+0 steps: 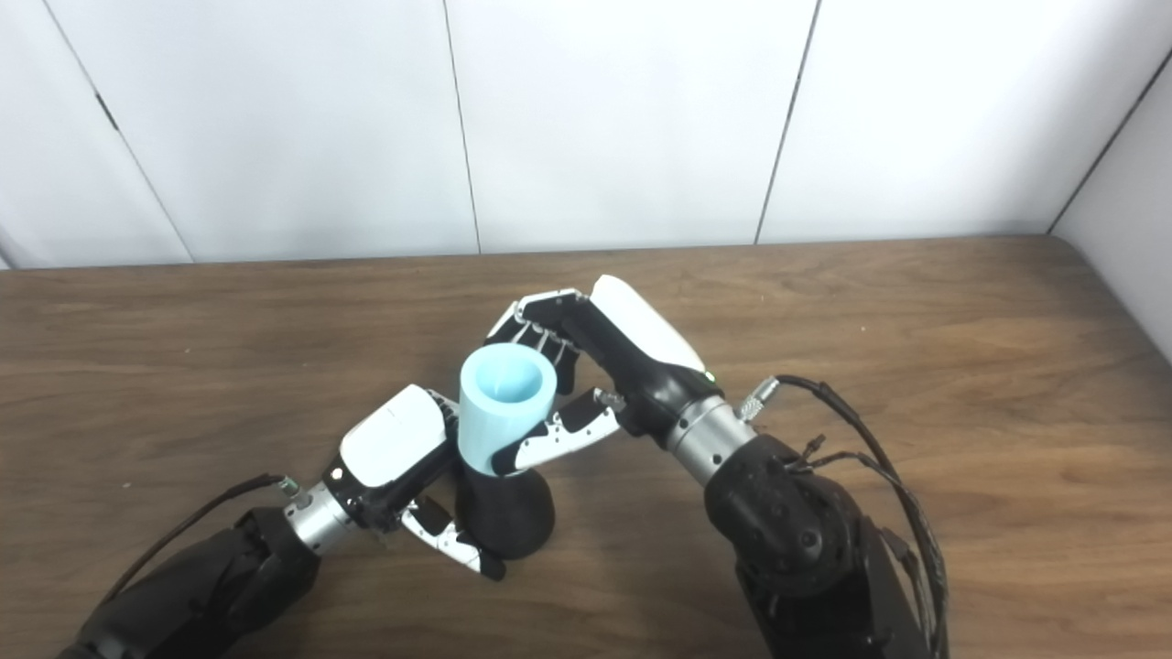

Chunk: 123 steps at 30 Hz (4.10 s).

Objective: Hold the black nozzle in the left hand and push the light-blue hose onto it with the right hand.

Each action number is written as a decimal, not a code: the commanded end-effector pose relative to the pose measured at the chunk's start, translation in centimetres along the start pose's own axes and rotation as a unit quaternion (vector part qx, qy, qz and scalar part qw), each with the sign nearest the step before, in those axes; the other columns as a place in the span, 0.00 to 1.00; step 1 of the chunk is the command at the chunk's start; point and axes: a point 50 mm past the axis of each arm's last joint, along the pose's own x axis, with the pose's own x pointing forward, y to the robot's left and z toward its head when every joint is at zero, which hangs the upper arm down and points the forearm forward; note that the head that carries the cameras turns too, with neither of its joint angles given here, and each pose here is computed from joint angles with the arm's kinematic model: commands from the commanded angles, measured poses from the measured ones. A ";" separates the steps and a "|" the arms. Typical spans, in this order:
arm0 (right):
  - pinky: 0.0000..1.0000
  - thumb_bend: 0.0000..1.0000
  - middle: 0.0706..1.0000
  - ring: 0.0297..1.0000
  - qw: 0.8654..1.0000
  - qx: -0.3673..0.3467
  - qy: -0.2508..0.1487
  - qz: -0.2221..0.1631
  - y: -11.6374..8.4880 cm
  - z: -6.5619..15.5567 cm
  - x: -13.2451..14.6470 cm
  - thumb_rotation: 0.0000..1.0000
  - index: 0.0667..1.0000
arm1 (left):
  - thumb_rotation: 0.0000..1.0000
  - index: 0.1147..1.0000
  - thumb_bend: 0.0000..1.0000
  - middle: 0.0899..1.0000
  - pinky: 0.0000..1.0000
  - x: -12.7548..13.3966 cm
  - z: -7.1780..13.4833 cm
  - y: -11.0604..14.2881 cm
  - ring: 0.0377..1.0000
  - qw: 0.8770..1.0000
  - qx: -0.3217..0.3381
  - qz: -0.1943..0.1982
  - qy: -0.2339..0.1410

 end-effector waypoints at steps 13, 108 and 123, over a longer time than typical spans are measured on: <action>0.25 0.51 0.42 0.34 0.998 -0.056 -0.038 0.008 0.7 0.2 -0.1 0.00 0.51 | 0.00 0.45 0.52 0.34 0.19 -2.7 3.7 -7.3 0.23 0.995 -0.073 -0.068 0.016; 0.19 0.52 0.43 0.41 0.898 -0.421 -0.089 0.091 -1.6 4.0 0.7 0.00 0.45 | 0.00 0.45 0.52 0.34 0.21 -1.1 3.6 -8.3 0.24 0.993 -0.069 -0.099 0.007; 0.23 0.52 0.41 0.38 0.878 -0.454 -0.080 0.128 -0.5 4.3 0.6 0.00 0.46 | 0.00 0.44 0.51 0.33 0.17 -1.0 3.6 -8.1 0.20 0.992 -0.066 -0.103 0.006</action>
